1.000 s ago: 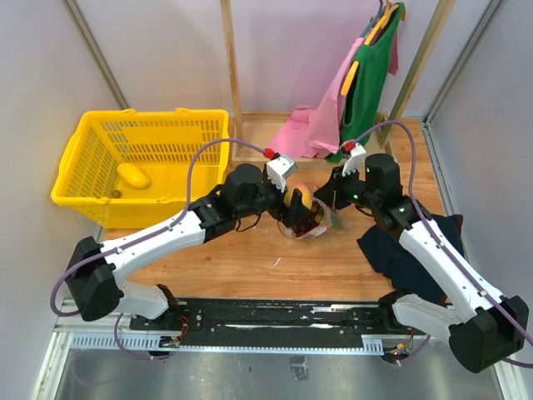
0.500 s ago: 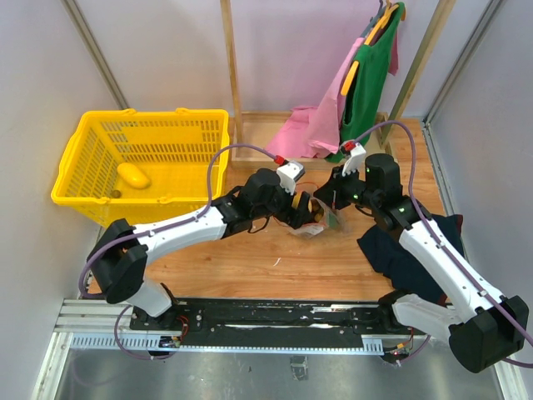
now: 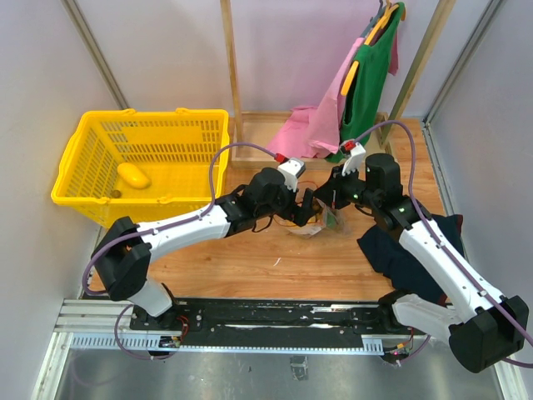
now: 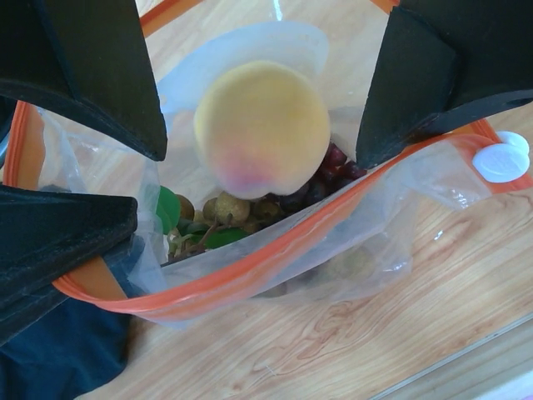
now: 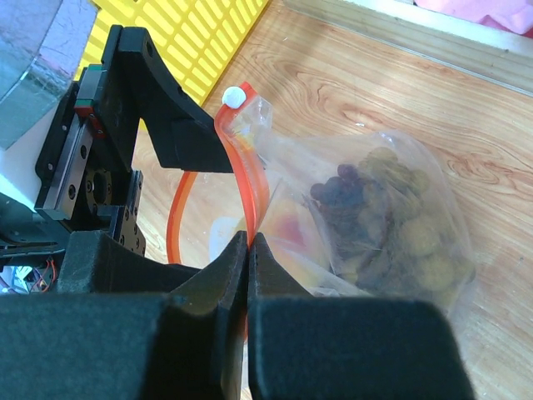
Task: Place the food in the zip-top bag and seal the zipper
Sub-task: Place the fake fruit in the zipper food storage bag.
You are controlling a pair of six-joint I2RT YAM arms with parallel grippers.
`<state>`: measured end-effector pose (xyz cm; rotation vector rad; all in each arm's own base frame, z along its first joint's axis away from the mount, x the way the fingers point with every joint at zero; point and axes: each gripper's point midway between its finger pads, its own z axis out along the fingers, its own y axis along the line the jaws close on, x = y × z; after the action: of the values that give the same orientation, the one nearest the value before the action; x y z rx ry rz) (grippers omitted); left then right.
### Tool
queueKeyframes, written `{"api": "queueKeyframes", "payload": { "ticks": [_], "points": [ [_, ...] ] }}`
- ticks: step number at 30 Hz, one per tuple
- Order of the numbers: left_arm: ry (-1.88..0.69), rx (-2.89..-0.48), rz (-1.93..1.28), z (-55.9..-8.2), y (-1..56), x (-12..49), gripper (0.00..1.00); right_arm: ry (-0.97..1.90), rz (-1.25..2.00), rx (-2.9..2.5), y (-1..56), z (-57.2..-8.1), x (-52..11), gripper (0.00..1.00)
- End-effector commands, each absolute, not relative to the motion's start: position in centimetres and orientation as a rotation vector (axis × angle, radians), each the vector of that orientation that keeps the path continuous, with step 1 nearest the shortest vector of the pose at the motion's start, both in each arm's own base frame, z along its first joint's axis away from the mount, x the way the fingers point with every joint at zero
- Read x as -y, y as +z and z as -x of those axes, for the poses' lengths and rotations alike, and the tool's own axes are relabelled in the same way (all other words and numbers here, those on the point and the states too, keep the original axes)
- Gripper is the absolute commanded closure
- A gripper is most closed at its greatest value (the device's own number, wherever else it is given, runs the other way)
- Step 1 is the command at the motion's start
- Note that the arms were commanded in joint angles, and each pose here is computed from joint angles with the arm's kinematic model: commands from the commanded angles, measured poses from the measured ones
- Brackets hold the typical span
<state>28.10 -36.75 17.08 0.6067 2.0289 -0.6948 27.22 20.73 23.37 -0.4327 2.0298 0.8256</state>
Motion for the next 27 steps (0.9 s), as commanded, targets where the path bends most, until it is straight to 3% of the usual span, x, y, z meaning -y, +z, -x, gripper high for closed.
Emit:
{"api": "queueKeyframes", "payload": {
  "ticks": [1,14,21,27],
  "points": [
    [-0.707,-1.995,-0.575,-28.2,19.1,37.1,0.01,0.850,0.447,-2.003,23.8,-27.1,-21.2,0.99],
    [-0.727,-2.062,-0.409,-26.1,22.7,34.3,0.03,0.848,0.445,-2.003,23.8,-27.1,-21.2,0.99],
    [-0.599,-2.198,-0.266,-25.1,20.5,31.2,0.11,0.849,0.445,-1.996,24.0,-27.0,-21.1,0.99],
    [-0.484,-2.287,-0.203,-25.0,17.8,29.7,0.24,0.851,0.446,-1.992,24.1,-26.9,-21.1,0.99]
  ]
}}
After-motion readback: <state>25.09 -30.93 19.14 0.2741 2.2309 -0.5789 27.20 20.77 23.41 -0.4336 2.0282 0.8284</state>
